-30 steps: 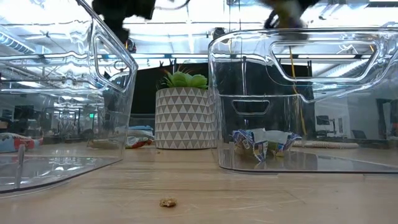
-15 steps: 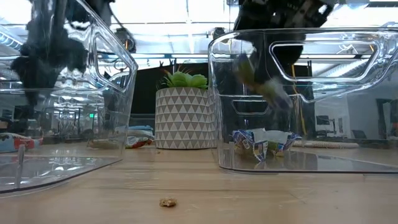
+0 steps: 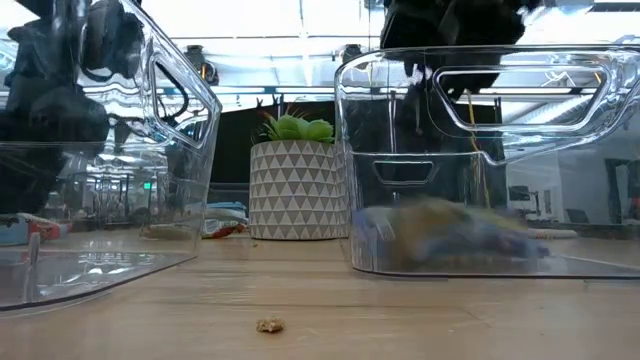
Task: Pick and place Granola Bars by type
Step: Put the middle red granola bar into the bottom transparent bin
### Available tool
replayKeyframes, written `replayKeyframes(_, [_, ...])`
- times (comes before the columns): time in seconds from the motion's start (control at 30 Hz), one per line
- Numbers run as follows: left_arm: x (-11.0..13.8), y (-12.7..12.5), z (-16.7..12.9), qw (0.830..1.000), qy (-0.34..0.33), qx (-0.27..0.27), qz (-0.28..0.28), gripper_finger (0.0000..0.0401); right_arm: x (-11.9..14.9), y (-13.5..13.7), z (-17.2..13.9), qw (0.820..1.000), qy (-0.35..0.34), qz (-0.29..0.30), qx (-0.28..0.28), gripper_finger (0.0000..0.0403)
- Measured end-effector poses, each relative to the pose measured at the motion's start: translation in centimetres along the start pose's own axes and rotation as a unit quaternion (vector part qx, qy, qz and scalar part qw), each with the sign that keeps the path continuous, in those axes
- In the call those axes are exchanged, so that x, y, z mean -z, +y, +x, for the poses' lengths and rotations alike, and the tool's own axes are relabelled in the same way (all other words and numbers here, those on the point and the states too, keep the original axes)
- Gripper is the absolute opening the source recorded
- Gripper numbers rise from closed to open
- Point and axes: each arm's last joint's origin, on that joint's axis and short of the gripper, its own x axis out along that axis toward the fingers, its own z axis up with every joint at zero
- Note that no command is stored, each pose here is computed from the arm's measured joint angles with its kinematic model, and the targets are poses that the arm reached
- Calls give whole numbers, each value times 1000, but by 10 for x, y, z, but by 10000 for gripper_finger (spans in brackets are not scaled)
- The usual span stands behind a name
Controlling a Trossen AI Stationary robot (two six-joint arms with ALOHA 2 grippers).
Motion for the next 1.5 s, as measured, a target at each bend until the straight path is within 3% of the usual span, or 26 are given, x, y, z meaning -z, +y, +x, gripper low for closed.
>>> replayKeyframes(0.17, [1,6,15,1000,0,2,-26,181,-5,16,-22,999,-37,-13,-12,238])
replayKeyframes(0.43, [-1,7,14,999,-4,6,-33,20,-5,50,-77,990,-132,-52,3,204])
replayKeyframes(0.63, [-11,-19,-27,997,-53,60,1,14,19,69,-104,994,-103,41,11,185])
replayKeyframes(0.8, [-12,-44,-84,986,-113,103,61,11,52,87,-103,985,-29,145,89,178])
replayKeyframes(1.0, [9,-62,-135,969,-141,138,148,9,75,104,-90,975,-1,165,146,178])
replayKeyframes(1.23, [63,-80,-114,964,-56,119,231,9,120,99,-51,940,32,305,149,171])
replayKeyframes(1.5, [110,-104,-79,957,-5,103,272,8,171,92,-29,894,80,398,187,165])
